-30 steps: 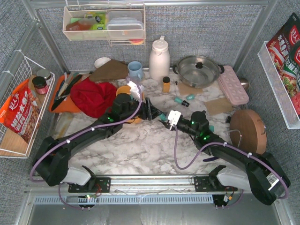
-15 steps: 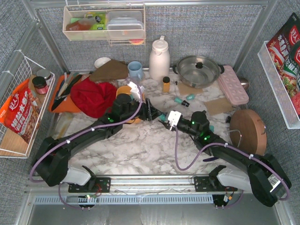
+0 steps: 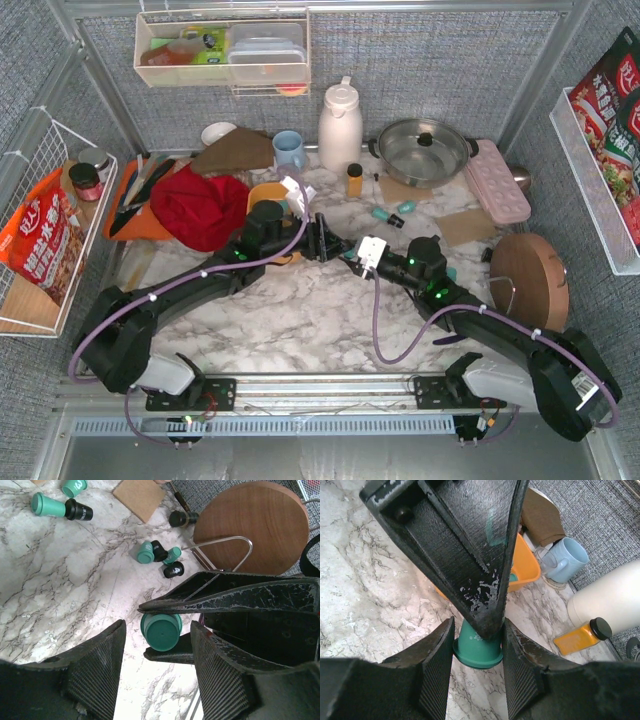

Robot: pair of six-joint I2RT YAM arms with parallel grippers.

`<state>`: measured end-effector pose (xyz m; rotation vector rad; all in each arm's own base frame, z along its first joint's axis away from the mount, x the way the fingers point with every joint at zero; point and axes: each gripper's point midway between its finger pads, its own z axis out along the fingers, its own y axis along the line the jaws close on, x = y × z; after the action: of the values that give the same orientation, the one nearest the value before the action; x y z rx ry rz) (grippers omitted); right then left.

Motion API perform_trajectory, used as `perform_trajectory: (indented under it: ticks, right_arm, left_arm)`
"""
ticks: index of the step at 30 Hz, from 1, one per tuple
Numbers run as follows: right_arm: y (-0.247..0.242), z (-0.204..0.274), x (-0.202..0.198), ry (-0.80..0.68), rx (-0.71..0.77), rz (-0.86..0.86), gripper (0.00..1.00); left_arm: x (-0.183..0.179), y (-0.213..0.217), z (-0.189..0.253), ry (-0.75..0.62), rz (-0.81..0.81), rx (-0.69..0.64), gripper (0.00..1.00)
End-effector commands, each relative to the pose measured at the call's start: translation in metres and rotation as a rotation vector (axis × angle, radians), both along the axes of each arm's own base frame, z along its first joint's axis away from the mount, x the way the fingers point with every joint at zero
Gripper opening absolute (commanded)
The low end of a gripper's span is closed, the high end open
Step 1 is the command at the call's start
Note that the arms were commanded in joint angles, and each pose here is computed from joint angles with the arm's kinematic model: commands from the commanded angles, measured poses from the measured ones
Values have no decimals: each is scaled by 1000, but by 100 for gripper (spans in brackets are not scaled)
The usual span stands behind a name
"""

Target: Mix the coffee capsules in the storage basket

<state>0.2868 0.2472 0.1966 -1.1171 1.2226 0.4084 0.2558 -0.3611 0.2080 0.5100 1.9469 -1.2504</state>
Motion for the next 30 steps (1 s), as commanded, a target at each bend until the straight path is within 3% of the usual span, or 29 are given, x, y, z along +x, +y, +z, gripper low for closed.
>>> perform_trajectory:
  ticks: [1,18,20,30]
  right_arm:
    - [3,13,1,-36,14,11,24]
    - [2,13,4,-31,12,-2,26]
    - [2,13,5,-28,15,-11,33]
    - [-5,24,7,-28,41,-57,90]
  left_arm:
    - [-1,-6,9,-21,-28,-32,62]
    - [3,-6,9,-23,-12,-2,25]
    - [3,-5,9,-25,-7,4,23]
    - [10,5,15,-53,49,37,19]
